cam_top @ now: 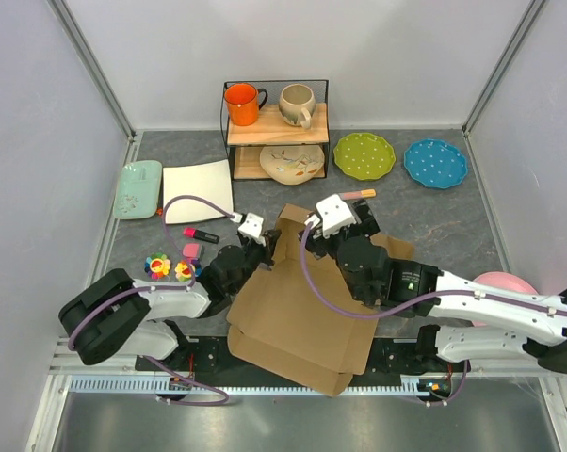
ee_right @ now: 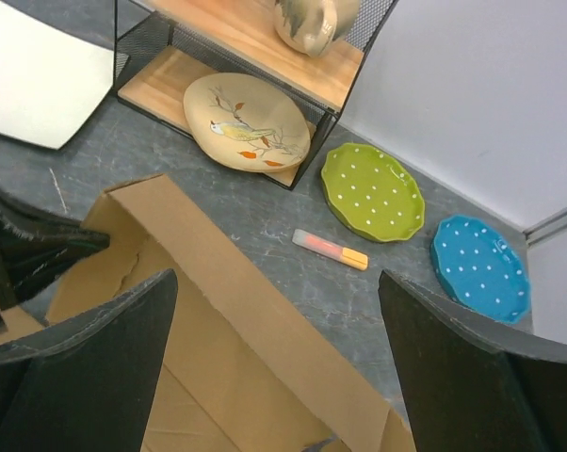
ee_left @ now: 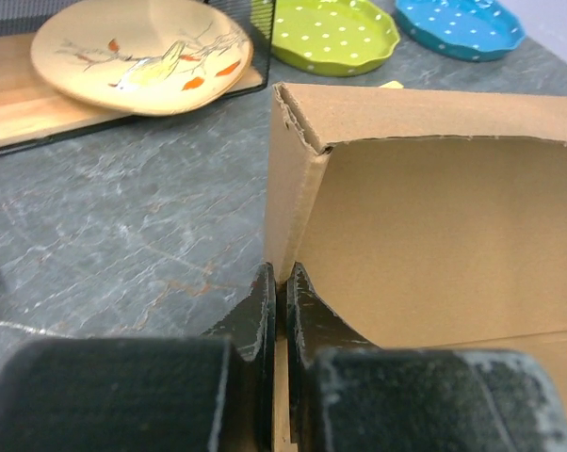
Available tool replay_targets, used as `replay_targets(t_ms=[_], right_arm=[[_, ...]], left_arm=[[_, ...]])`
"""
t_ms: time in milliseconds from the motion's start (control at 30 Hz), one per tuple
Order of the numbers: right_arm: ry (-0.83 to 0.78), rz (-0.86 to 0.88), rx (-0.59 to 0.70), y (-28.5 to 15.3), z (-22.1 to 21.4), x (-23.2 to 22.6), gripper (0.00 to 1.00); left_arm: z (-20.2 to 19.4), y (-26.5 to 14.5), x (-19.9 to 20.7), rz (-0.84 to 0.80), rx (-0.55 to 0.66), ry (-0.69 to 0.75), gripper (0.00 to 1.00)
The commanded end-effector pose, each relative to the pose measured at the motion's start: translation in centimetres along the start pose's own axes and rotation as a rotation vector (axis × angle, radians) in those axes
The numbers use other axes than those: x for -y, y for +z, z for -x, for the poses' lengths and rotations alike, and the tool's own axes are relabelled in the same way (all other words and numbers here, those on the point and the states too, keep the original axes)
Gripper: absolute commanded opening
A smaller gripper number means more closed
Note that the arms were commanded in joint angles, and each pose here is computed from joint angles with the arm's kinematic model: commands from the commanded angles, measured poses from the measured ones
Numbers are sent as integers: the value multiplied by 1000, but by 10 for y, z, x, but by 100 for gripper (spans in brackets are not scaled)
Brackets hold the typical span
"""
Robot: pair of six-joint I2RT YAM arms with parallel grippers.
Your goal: Fold the paper box
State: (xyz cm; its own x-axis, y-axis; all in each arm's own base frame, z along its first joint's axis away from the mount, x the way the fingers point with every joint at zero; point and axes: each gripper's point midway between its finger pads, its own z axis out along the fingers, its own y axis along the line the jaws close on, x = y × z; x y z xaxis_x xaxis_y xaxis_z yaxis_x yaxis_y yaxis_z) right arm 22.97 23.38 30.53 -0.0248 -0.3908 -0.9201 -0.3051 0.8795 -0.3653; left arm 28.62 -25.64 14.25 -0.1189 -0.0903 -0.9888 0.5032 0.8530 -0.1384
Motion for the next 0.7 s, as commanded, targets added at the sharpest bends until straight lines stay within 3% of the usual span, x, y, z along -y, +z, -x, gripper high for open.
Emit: replay_targets(t_ms=[0,167,400,667], right_arm=[[119,-63,-2,16,-1,3,93],[118,-126,-93,51,-28,-4,80],[25,-105,-198,107,-64,-36,80],[5,-41,-243,111,-94,-56,79]], left_arm=[[8,-7,-14,71,103,7,2],[2,-14,-11,47,134,4,2],[2,-17,-8,38,148,1,4],[0,-6,-3,27,129,53,14]])
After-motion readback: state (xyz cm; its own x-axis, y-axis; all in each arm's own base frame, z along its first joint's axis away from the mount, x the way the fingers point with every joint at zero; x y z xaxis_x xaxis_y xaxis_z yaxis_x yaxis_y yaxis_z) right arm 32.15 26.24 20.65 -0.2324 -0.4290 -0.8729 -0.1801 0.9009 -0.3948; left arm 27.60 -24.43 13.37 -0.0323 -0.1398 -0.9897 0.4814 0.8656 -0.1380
